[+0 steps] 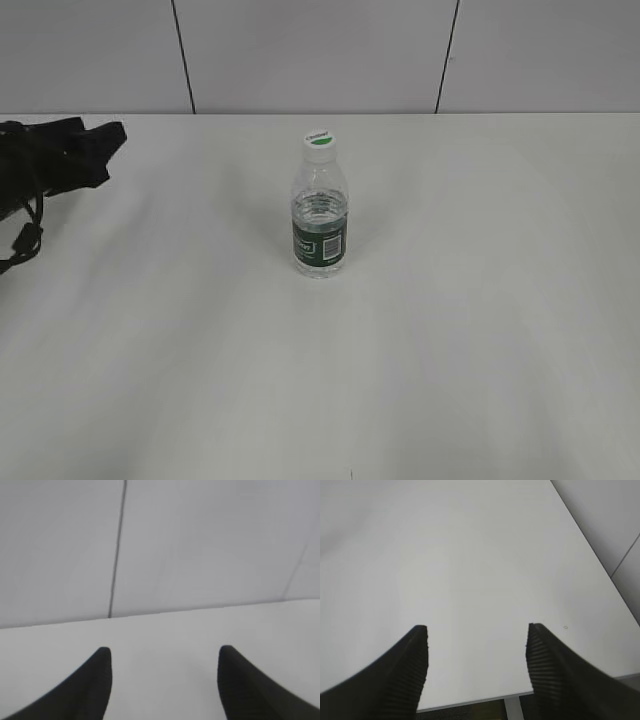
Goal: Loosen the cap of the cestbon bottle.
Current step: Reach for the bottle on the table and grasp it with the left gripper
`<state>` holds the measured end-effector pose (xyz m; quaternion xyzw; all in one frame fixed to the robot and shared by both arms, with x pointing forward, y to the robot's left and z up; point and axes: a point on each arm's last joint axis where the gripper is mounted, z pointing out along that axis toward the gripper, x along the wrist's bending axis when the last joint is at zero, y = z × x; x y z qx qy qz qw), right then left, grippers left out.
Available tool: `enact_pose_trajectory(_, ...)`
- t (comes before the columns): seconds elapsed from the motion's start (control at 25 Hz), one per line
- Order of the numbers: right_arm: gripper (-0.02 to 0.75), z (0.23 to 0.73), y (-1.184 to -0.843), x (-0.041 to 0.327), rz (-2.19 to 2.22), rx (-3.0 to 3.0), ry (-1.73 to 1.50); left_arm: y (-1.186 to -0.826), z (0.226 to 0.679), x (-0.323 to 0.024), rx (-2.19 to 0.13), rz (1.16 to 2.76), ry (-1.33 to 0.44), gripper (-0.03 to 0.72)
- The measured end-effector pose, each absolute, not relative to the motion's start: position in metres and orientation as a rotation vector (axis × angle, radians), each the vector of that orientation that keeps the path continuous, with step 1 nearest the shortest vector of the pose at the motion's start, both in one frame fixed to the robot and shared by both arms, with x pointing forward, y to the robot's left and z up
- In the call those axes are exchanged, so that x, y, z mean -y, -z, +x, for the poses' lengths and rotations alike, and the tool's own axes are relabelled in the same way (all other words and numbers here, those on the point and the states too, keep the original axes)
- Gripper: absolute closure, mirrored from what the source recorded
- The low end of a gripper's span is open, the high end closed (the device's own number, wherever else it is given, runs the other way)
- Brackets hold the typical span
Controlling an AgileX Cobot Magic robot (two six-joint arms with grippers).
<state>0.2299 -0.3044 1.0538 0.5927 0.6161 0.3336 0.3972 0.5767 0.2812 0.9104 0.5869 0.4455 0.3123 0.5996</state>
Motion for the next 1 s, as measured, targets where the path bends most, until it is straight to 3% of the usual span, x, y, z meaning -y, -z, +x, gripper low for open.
enact_pose_trajectory(0.2, 0.267, 0.230, -1.054, 0.304, 1.501, -1.561, -0.845, -0.897, 0.596, -0.279, -0.860, 1.493, -0.521, 0.267)
enact_pose_trajectory(0.48, 0.267, 0.230, -1.054, 0.304, 1.501, -1.561, -0.845, -0.912, 0.631, -0.271, -0.542, 1.700, -0.268, 0.267)
enact_pose_trajectory(0.68, 0.267, 0.230, -1.054, 0.304, 1.501, -1.561, -0.845, -0.911, 0.648, -0.272, -0.426, 1.788, -0.232, 0.280)
enact_pose_trajectory(1.0, 0.267, 0.230, -1.054, 0.304, 1.501, -1.561, -0.845, -0.880, 0.660, -0.256, -0.373, 1.819, -0.181, 0.340)
